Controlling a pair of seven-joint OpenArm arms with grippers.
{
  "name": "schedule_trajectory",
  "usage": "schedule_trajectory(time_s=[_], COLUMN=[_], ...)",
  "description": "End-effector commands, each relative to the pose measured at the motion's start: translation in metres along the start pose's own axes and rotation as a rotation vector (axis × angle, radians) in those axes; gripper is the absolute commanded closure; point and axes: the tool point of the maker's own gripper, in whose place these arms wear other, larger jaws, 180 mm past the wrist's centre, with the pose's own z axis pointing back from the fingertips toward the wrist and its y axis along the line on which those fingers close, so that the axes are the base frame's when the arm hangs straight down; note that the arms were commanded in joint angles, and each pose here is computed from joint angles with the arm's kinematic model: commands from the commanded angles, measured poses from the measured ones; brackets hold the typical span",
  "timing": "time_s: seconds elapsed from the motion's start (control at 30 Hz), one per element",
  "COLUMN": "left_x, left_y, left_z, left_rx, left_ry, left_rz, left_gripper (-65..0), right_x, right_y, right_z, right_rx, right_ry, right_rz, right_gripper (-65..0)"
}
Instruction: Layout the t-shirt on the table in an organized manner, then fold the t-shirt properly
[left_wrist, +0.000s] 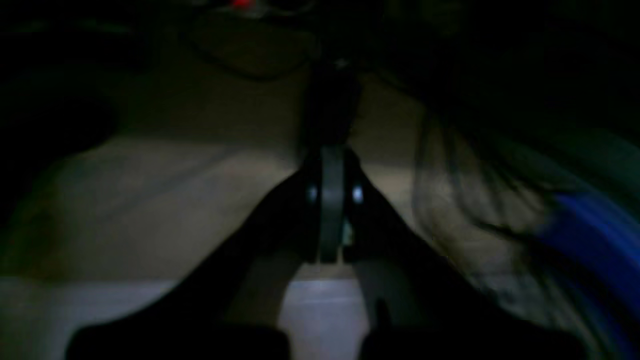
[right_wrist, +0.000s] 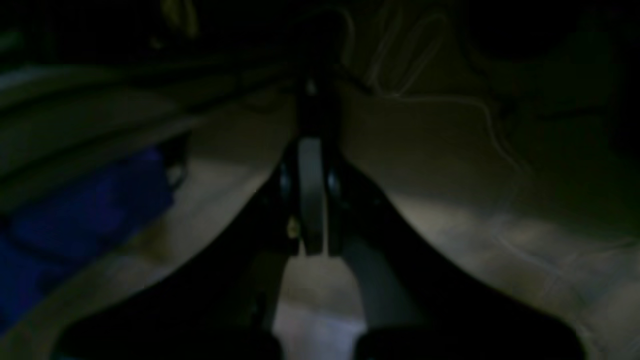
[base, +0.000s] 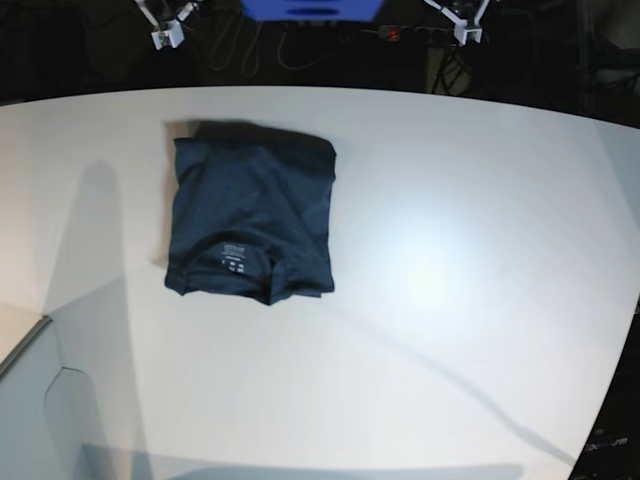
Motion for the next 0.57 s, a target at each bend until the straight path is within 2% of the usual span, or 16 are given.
schedule_trajectory(time_s=[0.0,0.07,0.17,0.3,0.4,0.53], left_x=[0.008,0.009,0.02,0.025,0.029,0.03], left_y=[0.014,0.016,0.021,0.02,0.009,0.009], left_z=[0.001,-0.001,-0.003,-0.004,-0.007,-0.007], left_rx=[0.059,0.13,0.201,0.212,0.196,0.195], left_ry=[-0.023,-0.021,-0.036,-0.041,-0.045,-0.046], left_rz=[-0.029,-0.059,-0.069,-0.072,-0.079,-0.081], left_gripper=[0.0,0.0,0.0,0.0,0.0,0.0], right_x=[-0.002,-0.01,-0.031,-0.043,-0.05,-0.049], right_y=[-0.012,-0.032,-0.069,-0.107,-0.114,-0.111], right_z=[0.0,-0.005,-0.004,0.011,0.02,0.022], right_rx=[-0.04,-0.137,-0.351,-0.612,-0.706,-0.765], right_ry=[-0.012,-0.011,0.026,0.052,0.067,0.078], right_rz=[-0.001,-0.006,-0.001,0.075,0.168,0.275], right_gripper=[0.0,0.0,0.0,0.0,0.0,0.0])
